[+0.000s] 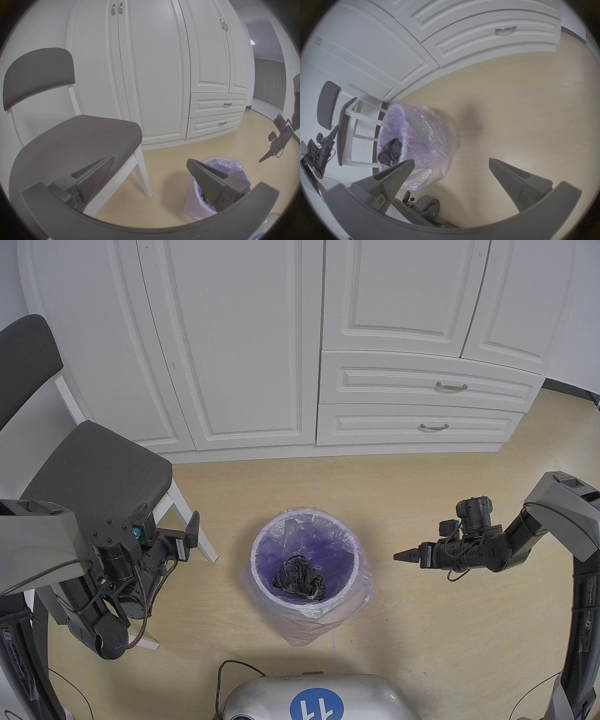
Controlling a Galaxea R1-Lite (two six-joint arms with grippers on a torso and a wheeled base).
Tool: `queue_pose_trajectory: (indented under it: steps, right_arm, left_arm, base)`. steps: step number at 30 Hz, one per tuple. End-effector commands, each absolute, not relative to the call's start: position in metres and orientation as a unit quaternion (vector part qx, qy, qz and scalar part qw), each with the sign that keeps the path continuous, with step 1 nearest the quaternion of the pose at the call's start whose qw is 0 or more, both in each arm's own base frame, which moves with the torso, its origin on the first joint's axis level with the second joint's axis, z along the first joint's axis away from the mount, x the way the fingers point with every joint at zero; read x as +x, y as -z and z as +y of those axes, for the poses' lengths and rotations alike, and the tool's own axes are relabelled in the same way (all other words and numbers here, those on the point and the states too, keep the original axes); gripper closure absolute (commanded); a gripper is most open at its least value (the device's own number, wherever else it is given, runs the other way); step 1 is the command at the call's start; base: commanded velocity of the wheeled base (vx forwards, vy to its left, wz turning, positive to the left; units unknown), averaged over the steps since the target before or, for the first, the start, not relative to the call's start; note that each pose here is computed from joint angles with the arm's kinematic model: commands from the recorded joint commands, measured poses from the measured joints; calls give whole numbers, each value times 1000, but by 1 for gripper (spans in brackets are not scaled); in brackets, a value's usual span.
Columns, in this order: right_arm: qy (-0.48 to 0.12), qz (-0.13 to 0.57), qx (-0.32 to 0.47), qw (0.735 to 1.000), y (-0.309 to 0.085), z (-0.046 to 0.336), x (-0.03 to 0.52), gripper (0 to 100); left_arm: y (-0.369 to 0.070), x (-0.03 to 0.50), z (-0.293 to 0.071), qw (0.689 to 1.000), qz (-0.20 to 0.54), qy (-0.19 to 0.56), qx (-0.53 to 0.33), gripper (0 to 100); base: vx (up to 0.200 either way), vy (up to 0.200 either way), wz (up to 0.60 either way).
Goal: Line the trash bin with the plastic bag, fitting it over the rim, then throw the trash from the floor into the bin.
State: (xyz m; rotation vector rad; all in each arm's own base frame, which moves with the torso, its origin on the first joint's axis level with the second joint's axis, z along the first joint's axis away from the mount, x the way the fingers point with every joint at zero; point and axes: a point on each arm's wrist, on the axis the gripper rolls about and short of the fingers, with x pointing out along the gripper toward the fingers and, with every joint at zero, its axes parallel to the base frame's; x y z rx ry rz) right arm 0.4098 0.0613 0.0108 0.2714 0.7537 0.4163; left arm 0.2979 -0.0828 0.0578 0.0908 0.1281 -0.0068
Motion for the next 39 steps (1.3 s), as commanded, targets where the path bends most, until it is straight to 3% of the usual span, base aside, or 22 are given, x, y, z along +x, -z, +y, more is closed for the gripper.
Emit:
queue_pose_trajectory:
  steps: [1,8,12,18,28,39]
  right_arm:
    - [-202,341,134,908,-32,58,395,0]
    - [-202,316,129,918,-40,61,391,0]
    - [-174,260,108,944,-71,66,383,0]
    - [-178,212,97,956,-100,78,367,0]
    - [-151,163,45,974,-94,113,355,0]
    - [-152,149,40,976,-94,108,354,0]
  left_arm:
    - [-41,299,-83,993,105,6,54,0]
    - [-42,298,-84,993,103,8,54,0]
    - [-47,290,-96,993,98,30,54,0]
    - [-52,281,-113,994,91,55,38,0]
    - [-54,275,-127,993,88,78,23,0]
    - [-61,301,-83,998,68,3,10,0]
  base:
    - [0,0,0]
    - [0,0,0]
    - [0,0,0]
    - [0,0,0]
    - [0,0,0]
    - [0,0,0]
